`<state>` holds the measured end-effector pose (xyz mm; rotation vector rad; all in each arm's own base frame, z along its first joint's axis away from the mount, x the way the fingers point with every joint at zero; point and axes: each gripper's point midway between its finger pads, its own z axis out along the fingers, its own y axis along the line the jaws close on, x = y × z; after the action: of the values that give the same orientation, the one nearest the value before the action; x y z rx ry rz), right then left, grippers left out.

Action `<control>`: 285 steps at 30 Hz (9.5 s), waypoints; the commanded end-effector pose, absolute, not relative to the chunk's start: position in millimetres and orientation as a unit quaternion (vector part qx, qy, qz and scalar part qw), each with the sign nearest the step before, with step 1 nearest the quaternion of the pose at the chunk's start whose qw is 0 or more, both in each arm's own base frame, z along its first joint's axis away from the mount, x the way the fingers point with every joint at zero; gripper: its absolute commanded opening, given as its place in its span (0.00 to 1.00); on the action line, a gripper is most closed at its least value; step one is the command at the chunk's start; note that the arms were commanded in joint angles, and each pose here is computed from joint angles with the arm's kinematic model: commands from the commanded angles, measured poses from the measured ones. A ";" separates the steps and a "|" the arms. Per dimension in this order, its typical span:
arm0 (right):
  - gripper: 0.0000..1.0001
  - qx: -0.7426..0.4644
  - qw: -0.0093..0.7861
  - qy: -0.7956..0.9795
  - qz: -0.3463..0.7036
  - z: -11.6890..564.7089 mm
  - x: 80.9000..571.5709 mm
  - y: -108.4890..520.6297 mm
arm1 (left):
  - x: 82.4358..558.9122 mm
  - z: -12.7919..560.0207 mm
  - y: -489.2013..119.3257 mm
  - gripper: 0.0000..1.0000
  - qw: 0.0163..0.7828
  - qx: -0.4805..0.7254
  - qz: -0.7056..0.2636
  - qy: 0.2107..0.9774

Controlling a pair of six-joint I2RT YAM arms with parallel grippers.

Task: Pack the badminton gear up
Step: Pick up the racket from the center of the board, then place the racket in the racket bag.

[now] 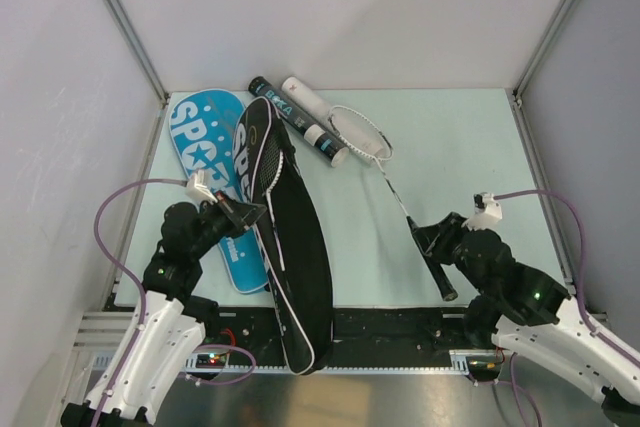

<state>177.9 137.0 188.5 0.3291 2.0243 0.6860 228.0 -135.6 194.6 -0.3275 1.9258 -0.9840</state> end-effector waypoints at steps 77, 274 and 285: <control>0.00 0.134 0.184 0.637 0.736 346.0 54.5 220.1 | 230.0 372.4 -99.1 0.00 0.736 -0.098 -0.434 0.510; 0.36 -0.090 0.326 0.862 0.378 123.4 176.2 413.2 | 218.9 193.7 -149.6 0.00 0.553 -0.149 -0.550 0.608; 0.63 -0.184 0.389 0.816 0.385 204.4 178.9 353.3 | 219.2 192.5 -155.7 0.00 0.546 -0.124 -0.535 0.633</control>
<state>168.9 366.6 158.7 -0.3657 2.2248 0.9670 226.4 -150.1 193.9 -0.3788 1.5255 -1.2505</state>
